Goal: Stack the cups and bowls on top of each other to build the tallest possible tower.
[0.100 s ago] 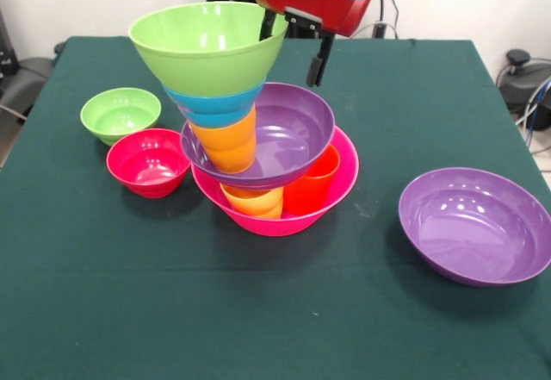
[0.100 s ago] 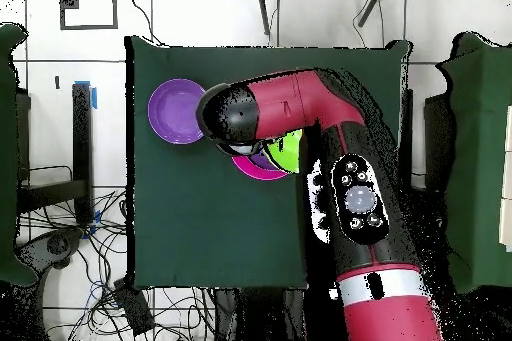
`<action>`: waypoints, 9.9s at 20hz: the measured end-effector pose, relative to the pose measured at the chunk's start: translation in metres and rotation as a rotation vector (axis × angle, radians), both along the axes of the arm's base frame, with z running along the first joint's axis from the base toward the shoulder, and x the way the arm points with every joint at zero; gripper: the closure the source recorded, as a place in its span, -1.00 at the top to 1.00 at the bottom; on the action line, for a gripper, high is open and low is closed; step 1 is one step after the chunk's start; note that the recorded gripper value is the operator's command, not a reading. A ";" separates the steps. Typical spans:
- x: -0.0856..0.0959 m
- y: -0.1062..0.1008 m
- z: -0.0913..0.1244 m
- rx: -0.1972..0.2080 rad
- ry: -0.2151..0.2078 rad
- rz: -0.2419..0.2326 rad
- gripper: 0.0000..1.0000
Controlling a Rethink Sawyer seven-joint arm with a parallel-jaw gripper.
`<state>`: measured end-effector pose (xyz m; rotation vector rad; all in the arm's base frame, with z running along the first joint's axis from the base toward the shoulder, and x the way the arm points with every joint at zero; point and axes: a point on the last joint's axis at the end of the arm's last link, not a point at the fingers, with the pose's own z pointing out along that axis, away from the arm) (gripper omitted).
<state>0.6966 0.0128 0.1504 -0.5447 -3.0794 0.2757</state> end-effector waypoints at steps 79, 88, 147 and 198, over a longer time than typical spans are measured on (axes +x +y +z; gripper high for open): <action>0.017 -0.027 0.026 0.059 -0.052 -0.051 -1.00; 0.018 -0.028 0.023 0.071 -0.051 -0.052 -1.00; 0.017 -0.016 0.027 0.124 -0.066 -0.061 -1.00; -0.023 0.052 -0.012 0.182 -0.021 -0.002 -1.00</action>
